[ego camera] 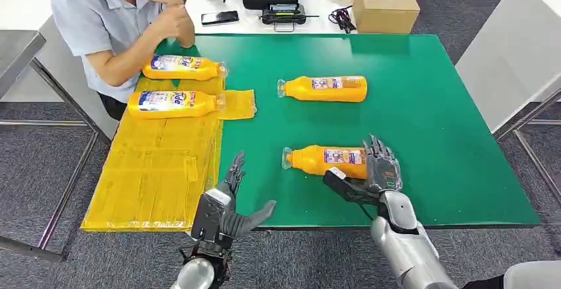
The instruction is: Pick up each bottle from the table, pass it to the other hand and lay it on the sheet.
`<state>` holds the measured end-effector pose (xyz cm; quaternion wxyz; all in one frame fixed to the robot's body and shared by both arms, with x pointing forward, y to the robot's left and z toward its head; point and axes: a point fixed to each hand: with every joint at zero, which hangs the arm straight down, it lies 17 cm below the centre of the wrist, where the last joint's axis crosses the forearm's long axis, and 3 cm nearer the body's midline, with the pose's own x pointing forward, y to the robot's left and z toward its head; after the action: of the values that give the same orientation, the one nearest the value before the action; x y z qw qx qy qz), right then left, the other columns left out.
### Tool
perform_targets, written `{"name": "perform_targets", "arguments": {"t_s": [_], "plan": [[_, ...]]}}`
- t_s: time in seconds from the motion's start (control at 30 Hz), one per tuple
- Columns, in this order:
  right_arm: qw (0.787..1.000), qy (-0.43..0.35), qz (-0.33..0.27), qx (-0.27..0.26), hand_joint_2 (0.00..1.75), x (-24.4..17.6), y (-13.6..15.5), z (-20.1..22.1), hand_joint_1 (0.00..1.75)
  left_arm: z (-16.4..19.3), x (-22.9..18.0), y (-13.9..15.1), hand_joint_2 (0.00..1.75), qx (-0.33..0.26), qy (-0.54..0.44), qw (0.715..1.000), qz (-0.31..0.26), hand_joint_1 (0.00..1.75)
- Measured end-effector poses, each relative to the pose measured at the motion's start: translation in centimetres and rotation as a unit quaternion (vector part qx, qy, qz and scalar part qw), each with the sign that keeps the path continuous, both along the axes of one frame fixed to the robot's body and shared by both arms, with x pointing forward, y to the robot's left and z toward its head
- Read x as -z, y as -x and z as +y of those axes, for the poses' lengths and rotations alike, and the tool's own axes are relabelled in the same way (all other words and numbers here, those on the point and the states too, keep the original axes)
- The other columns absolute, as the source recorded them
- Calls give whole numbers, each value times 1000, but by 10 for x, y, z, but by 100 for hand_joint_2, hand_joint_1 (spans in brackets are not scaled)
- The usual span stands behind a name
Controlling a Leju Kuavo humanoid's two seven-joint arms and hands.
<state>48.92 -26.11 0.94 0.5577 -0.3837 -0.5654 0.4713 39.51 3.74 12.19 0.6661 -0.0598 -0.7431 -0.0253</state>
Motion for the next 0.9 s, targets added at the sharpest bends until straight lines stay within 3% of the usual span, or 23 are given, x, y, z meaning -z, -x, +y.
{"name": "perform_targets", "arguments": {"t_s": [0.03, 0.67, 0.77, 0.9], "plan": [[1000, 0, 0, -1, 175, 0, 0, 0, 175, 0, 0, 0, 175, 0, 0, 1000, 0, 0], [997, -13, 69, -37, 175, 14, -11, -9, 175, -8, -5, -1, 175, 14, 2, 1000, -12, 0], [988, -106, 94, -66, 175, 15, -5, 5, 175, -4, -8, -1, 175, 4, 16, 1000, -19, 0], [955, -257, 109, -104, 175, 4, 9, 24, 175, 11, -22, -7, 175, -47, 64, 996, -40, 0]]}}
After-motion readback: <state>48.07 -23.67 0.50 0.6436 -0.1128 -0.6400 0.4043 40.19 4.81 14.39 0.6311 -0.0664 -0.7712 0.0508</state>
